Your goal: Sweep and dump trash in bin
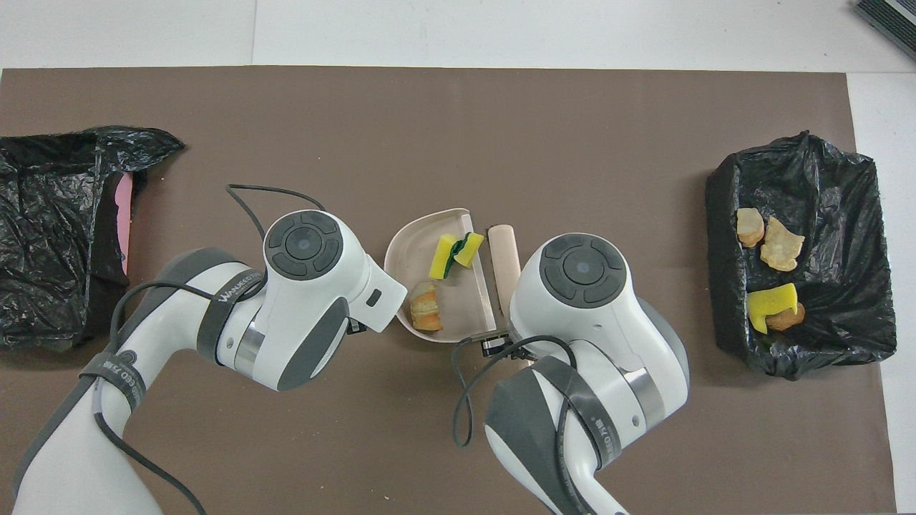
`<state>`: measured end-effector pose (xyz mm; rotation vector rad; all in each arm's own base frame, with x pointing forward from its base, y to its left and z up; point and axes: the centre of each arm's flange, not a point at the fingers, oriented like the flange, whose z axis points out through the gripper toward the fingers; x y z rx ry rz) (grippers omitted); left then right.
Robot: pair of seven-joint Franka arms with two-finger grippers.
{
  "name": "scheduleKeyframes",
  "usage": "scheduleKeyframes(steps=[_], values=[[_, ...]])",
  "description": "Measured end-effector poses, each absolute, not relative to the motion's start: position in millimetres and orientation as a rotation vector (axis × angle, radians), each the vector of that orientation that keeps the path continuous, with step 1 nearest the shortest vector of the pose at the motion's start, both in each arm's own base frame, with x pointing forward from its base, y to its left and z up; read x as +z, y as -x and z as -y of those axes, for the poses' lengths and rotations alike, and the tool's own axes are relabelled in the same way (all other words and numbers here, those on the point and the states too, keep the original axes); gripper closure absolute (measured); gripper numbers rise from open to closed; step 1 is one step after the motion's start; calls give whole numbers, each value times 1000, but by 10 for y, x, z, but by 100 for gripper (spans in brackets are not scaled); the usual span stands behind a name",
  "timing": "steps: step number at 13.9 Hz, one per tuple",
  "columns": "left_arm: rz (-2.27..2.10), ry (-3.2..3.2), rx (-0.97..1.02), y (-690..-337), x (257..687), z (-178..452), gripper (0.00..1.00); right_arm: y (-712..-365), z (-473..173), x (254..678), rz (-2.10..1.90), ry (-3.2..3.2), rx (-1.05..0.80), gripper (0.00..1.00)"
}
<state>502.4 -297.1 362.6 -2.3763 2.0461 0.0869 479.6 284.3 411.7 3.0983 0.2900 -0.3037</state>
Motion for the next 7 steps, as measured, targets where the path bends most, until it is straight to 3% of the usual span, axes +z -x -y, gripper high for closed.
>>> scheduleKeyframes(steps=[5,7], values=[[-1996,2418,88,-5003,3625,2992,68,-5338,-2767,3606,-347,-3099,-302,74],[-1988,2425,89,-5000,3621,2993,68,-5257,-3057,3310,-392,-3111,-378,74]])
